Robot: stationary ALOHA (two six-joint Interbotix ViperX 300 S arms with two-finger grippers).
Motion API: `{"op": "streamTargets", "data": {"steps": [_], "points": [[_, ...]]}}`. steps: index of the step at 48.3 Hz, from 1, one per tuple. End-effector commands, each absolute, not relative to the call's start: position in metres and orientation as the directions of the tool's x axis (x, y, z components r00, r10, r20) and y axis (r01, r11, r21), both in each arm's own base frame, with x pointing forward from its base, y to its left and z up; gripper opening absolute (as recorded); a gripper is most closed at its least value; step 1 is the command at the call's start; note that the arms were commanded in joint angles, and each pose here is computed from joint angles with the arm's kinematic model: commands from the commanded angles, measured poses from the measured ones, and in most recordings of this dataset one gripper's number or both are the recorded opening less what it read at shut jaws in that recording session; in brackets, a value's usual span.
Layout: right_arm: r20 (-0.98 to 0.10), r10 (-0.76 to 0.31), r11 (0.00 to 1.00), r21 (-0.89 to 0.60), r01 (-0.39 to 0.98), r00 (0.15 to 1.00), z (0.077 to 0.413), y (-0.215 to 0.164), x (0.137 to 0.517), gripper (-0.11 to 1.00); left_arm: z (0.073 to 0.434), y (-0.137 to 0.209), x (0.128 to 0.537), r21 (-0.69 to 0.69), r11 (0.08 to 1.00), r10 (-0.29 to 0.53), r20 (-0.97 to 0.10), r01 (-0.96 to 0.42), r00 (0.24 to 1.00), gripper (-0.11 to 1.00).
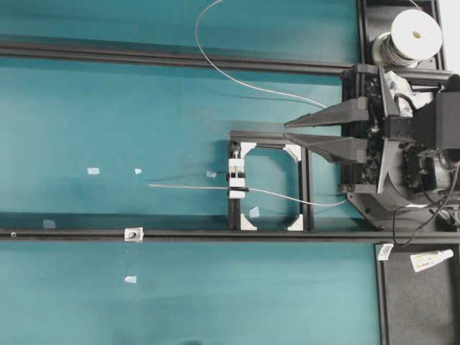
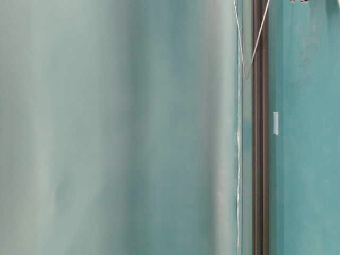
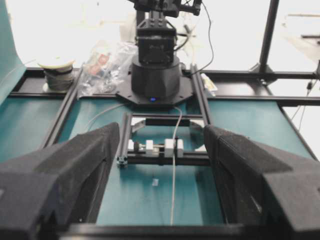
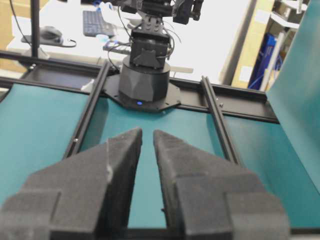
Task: Insert the wire through the hole in the metal fitting.
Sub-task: 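Move the right gripper over the free end of the silver wire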
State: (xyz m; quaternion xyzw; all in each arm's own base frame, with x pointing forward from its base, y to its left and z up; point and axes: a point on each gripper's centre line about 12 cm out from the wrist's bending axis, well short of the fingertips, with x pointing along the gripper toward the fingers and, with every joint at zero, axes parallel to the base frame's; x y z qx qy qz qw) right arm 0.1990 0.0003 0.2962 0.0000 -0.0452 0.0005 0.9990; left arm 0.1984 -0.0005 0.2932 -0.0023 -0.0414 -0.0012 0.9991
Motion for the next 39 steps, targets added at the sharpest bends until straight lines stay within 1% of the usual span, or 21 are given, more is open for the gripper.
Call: {"op": "streamTargets", "data": {"steps": [1, 2, 3, 6, 9, 11, 15, 18, 21, 24, 27, 31, 34, 36, 39], "points": [[0.086, -0.005, 1.000, 0.001, 0.005, 0.996, 0.295, -0.001, 0.201, 0.24, 0.291, 0.008, 0.200, -0.048, 0.998, 0.044, 0.073, -0.040, 0.996, 0.24], [0.078, -0.005, 1.000, 0.001, 0.005, 0.997, 0.292, -0.001, 0.201, 0.24, 0.290, 0.009, 0.199, -0.048, 0.998, 0.049, 0.072, -0.046, 0.996, 0.24], [0.075, -0.005, 1.000, 0.003, 0.005, 0.997, 0.292, -0.001, 0.202, 0.22, 0.289, 0.009, 0.199, -0.053, 0.997, 0.053, 0.069, -0.049, 0.996, 0.21], [0.055, -0.005, 1.000, 0.006, 0.005, 0.998, 0.288, -0.001, 0.205, 0.09, 0.288, 0.010, 0.200, -0.057, 0.997, 0.055, 0.066, -0.052, 0.996, 0.08], [0.038, -0.005, 1.000, 0.008, 0.005, 0.999, 0.285, -0.001, 0.210, 0.00, 0.289, 0.010, 0.200, -0.063, 0.997, 0.056, 0.066, -0.052, 0.996, -0.01], [0.026, -0.005, 1.000, 0.008, 0.005, 1.000, 0.284, -0.001, 0.213, -0.03, 0.289, 0.010, 0.200, -0.062, 0.997, 0.055, 0.067, -0.051, 0.996, -0.05], [-0.006, -0.005, 1.000, 0.014, 0.005, 1.000, 0.282, -0.001, 0.221, -0.03, 0.289, 0.010, 0.200, -0.062, 0.997, 0.055, 0.066, -0.051, 0.996, -0.10], [-0.034, -0.005, 1.000, 0.028, 0.006, 0.999, 0.281, -0.001, 0.228, -0.03, 0.287, 0.010, 0.200, -0.062, 0.997, 0.055, 0.061, -0.052, 0.997, -0.10], [-0.063, -0.007, 0.999, 0.040, 0.009, 0.998, 0.277, -0.001, 0.233, -0.03, 0.284, 0.010, 0.200, -0.062, 0.997, 0.055, 0.053, -0.052, 0.997, -0.06], [-0.092, -0.005, 0.999, 0.047, 0.009, 0.996, 0.271, -0.001, 0.238, -0.03, 0.282, 0.010, 0.199, -0.065, 0.997, 0.056, 0.050, -0.053, 0.997, -0.01], [-0.119, -0.005, 0.999, 0.050, 0.011, 0.993, 0.265, -0.001, 0.243, -0.02, 0.280, 0.010, 0.199, -0.063, 0.997, 0.056, 0.047, -0.053, 0.997, 0.08], [-0.154, -0.003, 0.999, 0.051, 0.011, 0.988, 0.257, -0.001, 0.249, 0.08, 0.279, 0.010, 0.199, -0.063, 0.997, 0.056, 0.046, -0.053, 0.997, 0.24], [-0.177, -0.005, 0.999, 0.051, 0.014, 0.984, 0.252, -0.001, 0.253, 0.22, 0.278, 0.010, 0.199, -0.063, 0.997, 0.056, 0.041, -0.053, 0.998, 0.40], [-0.191, -0.005, 0.999, 0.053, 0.015, 0.982, 0.249, -0.001, 0.256, 0.33, 0.277, 0.010, 0.201, -0.063, 0.997, 0.056, 0.033, -0.054, 0.998, 0.43], [-0.209, -0.005, 0.998, 0.052, 0.016, 0.978, 0.246, -0.001, 0.262, 0.52, 0.273, 0.010, 0.204, -0.061, 0.997, 0.056, 0.015, -0.055, 0.998, 0.43]]}}
